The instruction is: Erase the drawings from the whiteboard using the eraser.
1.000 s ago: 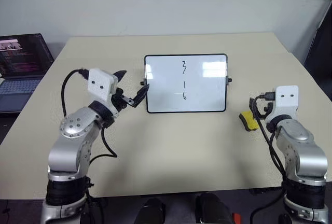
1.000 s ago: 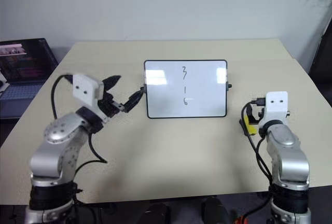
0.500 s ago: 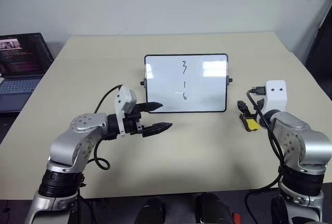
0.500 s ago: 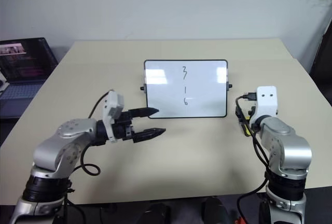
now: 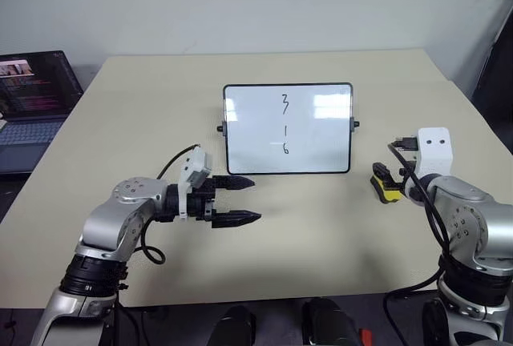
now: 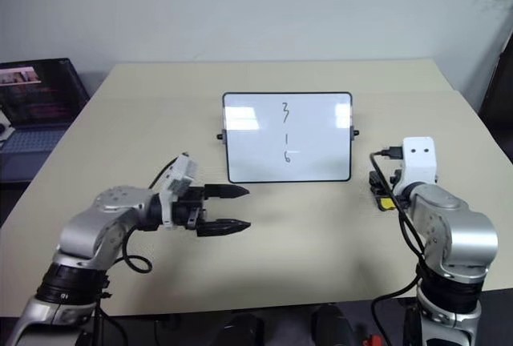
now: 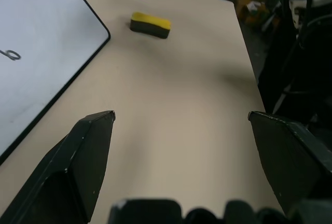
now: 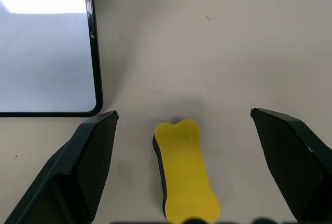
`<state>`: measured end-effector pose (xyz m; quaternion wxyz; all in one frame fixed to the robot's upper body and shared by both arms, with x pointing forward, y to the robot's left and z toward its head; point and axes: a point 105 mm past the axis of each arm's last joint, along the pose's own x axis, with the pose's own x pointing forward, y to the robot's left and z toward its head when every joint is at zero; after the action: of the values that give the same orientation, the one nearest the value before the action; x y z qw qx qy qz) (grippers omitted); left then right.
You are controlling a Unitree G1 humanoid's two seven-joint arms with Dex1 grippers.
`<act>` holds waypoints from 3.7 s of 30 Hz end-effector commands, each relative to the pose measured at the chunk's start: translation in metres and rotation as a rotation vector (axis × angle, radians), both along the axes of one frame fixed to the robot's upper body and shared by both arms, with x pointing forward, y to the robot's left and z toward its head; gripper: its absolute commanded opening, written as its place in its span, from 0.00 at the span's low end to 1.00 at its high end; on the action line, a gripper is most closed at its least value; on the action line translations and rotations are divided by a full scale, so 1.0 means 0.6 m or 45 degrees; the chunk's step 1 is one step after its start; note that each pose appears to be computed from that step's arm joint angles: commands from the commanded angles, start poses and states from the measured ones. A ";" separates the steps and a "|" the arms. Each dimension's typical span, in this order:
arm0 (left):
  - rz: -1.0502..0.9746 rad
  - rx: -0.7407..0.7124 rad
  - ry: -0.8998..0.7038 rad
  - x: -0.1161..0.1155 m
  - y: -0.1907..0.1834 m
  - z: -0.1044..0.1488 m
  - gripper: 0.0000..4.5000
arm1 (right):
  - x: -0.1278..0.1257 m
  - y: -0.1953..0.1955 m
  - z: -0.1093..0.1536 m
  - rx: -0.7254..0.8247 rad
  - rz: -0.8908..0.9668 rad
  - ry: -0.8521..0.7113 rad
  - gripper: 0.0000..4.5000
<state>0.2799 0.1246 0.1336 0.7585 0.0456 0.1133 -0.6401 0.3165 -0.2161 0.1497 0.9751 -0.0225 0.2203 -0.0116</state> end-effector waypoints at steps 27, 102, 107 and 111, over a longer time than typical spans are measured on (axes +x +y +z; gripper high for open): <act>-0.047 0.037 -0.123 0.012 -0.007 0.022 1.00 | 0.012 0.000 -0.060 0.110 -0.050 0.090 0.99; -0.091 0.069 -0.128 0.004 -0.009 0.018 1.00 | 0.032 -0.012 -0.062 0.169 0.094 0.093 0.99; -0.093 0.068 -0.134 0.006 -0.010 0.020 1.00 | 0.034 -0.016 -0.061 0.168 0.083 0.086 0.99; -0.092 0.066 -0.135 0.007 -0.011 0.021 1.00 | 0.036 -0.020 -0.059 0.161 0.067 0.078 0.79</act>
<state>0.2857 0.1206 0.1360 0.7449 0.0873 0.1042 -0.6532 0.3345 -0.2218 0.1006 0.9596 0.0364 0.2765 0.0379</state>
